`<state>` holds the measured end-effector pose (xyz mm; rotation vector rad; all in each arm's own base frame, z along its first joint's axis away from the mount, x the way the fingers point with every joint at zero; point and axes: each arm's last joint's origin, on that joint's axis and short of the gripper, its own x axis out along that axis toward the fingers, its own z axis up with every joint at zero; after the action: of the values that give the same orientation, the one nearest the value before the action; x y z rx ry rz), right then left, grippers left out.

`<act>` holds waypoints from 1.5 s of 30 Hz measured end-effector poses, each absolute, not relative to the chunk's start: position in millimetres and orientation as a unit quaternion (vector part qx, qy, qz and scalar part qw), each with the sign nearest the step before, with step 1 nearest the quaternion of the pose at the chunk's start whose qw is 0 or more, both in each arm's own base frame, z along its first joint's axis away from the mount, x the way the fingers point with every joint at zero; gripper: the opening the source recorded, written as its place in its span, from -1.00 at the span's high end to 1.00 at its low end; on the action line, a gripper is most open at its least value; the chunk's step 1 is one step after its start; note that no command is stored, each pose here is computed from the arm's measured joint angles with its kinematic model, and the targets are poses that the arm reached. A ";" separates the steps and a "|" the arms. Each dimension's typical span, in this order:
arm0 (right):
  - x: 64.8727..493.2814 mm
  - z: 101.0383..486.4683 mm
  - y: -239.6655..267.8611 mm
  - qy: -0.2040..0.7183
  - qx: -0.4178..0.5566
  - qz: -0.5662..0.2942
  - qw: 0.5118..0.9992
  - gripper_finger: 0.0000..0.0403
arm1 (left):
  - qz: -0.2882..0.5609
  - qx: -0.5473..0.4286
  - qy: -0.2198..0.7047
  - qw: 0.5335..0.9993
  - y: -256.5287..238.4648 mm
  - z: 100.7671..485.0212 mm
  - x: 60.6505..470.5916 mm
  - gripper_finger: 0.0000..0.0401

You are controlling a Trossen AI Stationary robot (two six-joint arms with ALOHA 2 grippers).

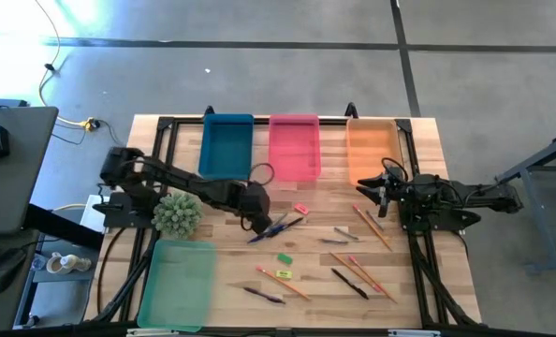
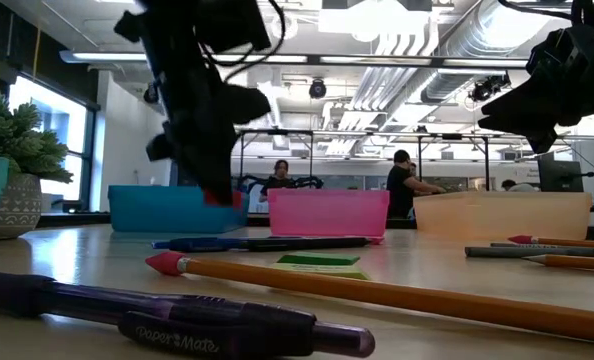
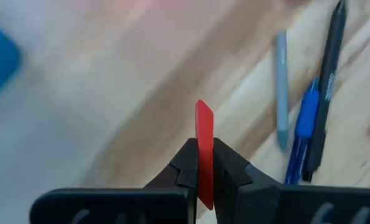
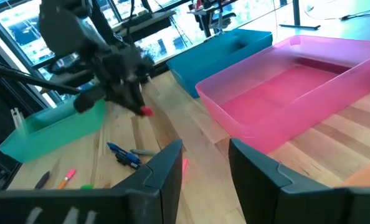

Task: Sort crayons/erasers/pens/pencils in bins
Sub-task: Put the orange eraser into the blue bin

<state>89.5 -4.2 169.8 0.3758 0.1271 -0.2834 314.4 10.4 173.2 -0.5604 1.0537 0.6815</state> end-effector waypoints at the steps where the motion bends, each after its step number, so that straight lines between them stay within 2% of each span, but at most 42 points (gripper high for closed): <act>1: 89.6 169.7 -4.2 0.063 0.186 -0.141 0.970 0.39 | 0.320 -0.255 0.487 0.772 11.2 180.2 309.3 0.98; 9: 90.7 168.5 -4.3 0.071 0.184 -0.144 0.970 0.39 | 0.387 -0.250 0.428 0.778 36.9 229.7 275.8 0.98; 16: 91.0 168.2 -4.4 0.073 0.184 -0.146 0.969 0.39 | 0.428 -0.261 0.416 0.759 76.3 248.7 249.6 0.98; 21: 91.2 168.7 -4.5 0.066 0.199 -0.149 0.966 0.39 | 0.416 -0.278 0.437 0.747 106.6 247.1 238.5 0.98; 27: 91.5 170.2 -4.5 0.042 0.300 -0.153 0.941 0.39 | 0.413 -0.297 0.457 0.729 144.3 238.0 222.5 0.99; 34: 91.9 172.8 -4.5 0.029 0.305 -0.149 0.940 0.39 | 0.406 -0.330 0.461 0.717 174.2 232.8 204.0 0.99; 40: 92.0 176.7 -6.0 -0.006 0.349 -0.167 0.922 0.39 | 0.384 -0.360 0.467 0.711 192.7 221.4 197.2 0.98; 45: 91.9 179.1 -7.0 -0.026 0.357 -0.179 0.916 0.39 | 0.389 -0.364 0.468 0.705 201.4 214.3 195.9 0.89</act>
<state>91.9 -7.0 179.1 0.7339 -0.0536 -0.3692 195.9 201.4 214.3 -0.8083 1.0405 0.8656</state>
